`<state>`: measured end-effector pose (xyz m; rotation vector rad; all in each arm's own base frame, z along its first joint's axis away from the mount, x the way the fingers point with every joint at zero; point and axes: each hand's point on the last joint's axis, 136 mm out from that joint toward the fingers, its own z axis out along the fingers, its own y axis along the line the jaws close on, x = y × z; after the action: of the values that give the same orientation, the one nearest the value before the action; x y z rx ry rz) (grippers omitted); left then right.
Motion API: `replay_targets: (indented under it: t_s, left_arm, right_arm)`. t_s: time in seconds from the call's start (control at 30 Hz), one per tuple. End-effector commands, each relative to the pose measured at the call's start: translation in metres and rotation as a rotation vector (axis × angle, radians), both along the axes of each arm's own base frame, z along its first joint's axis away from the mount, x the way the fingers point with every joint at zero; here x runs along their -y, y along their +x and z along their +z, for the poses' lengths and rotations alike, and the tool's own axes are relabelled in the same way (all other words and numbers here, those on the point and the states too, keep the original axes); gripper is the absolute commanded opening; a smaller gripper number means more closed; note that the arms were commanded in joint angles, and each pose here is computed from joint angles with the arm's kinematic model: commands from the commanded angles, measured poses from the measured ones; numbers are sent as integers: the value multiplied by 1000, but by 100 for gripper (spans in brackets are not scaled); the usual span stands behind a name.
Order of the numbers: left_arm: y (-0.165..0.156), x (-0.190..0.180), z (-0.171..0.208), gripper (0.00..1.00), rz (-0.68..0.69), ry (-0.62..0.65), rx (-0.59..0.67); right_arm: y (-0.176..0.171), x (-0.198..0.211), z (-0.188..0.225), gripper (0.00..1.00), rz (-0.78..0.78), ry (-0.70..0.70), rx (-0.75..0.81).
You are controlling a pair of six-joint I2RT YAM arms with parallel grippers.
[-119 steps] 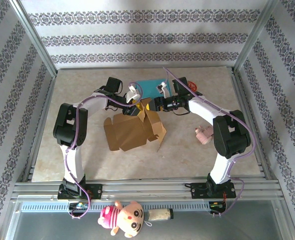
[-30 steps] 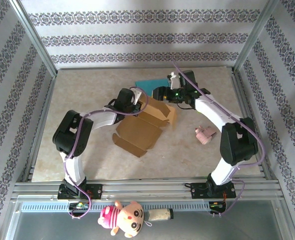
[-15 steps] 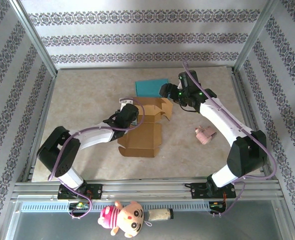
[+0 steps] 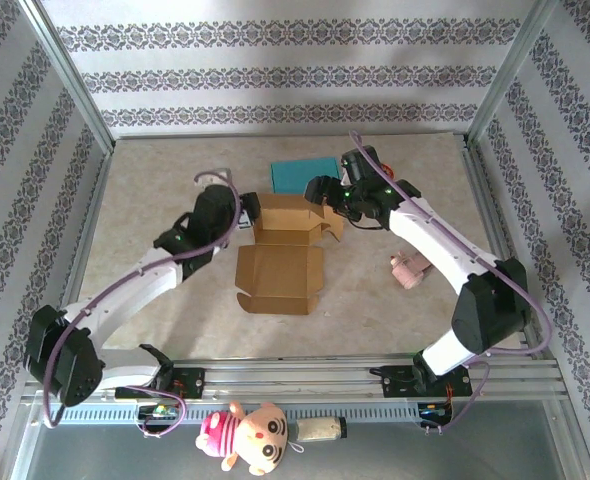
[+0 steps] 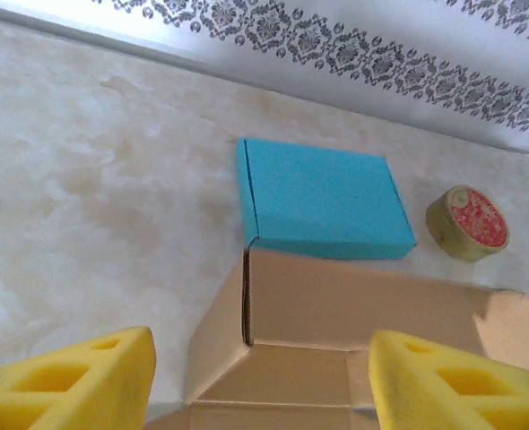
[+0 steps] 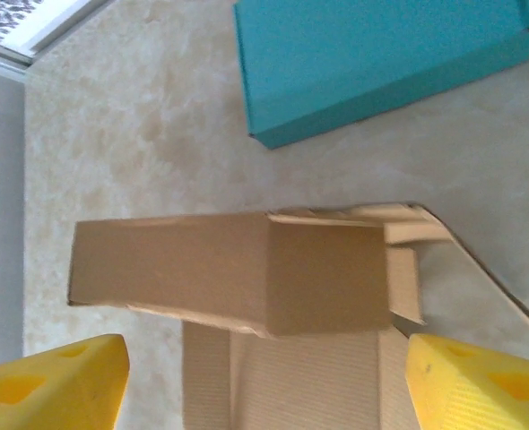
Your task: Fold the paper box
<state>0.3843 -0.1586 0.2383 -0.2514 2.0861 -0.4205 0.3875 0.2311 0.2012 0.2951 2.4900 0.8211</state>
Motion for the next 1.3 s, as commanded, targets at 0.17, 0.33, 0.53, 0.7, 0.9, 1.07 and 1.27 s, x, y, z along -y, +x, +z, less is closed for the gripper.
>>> replay_targets:
  t_s: [0.17, 0.33, 0.53, 0.7, 0.9, 1.07, 1.27]
  left_arm:
    - [46, 15, -48, 75, -150, -323, -285]
    - [55, 28, -67, 75, -186, -383, -330]
    - [50, 37, -77, 61, -215, -450, -356]
    - [44, 37, -81, 57, -205, -469, -360]
    - [40, 24, -91, 56, -161, -394, -374]
    - [37, 16, -98, 55, -129, -351, -387]
    - [34, 16, -101, 53, -130, -333, -401]
  right_arm:
    - [23, -39, -23, 69, 3, 133, -72]
    - [26, -41, -36, 66, 20, 100, -61]
    - [26, -58, -36, 42, 84, 187, -52]
    - [28, -65, -33, 36, 103, 234, -56]
    - [24, -40, -34, 54, 89, 162, -23]
    - [-2, -8, -45, 58, 73, 37, 46]
    - [-33, 4, -73, 58, -11, 5, 119]
